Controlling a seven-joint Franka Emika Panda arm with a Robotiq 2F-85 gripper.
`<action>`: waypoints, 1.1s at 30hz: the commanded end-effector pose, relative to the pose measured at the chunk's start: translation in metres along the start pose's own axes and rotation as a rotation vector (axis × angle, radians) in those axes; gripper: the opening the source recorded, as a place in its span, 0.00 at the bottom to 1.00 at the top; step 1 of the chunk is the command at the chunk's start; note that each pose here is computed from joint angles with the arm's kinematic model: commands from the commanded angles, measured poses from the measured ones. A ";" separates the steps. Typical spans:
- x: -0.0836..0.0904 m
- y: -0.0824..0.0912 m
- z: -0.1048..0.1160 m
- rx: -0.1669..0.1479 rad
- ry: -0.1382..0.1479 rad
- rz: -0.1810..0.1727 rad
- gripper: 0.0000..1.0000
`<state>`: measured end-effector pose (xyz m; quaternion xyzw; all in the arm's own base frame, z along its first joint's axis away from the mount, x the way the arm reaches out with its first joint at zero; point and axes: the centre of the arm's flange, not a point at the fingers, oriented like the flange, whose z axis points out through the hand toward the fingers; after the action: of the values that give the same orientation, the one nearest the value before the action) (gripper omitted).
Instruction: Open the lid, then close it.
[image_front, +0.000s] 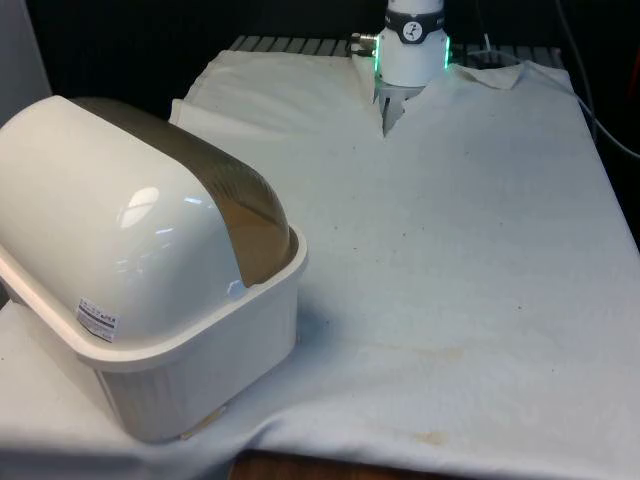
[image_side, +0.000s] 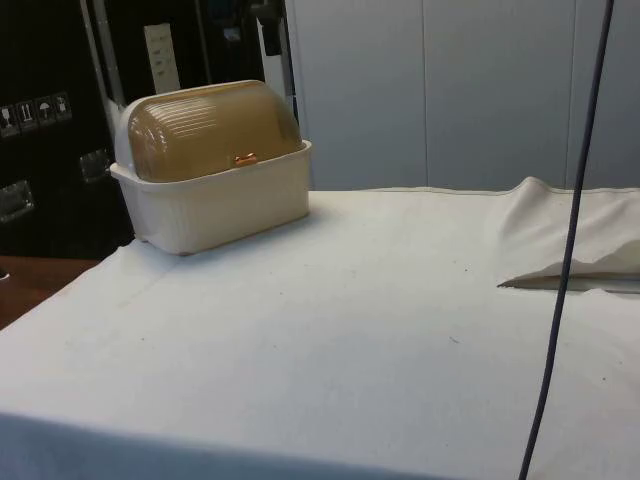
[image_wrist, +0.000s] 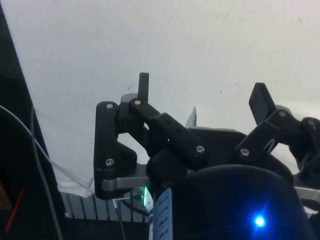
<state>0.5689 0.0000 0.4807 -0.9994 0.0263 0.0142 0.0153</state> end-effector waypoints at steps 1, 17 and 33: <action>0.000 0.000 0.000 0.000 0.000 0.000 1.00; 0.000 0.001 0.001 0.000 -0.001 0.006 0.62; 0.002 0.009 0.009 -0.001 0.024 0.010 0.00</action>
<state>0.5704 -0.0074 0.4720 -0.9994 0.0313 0.0091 0.0149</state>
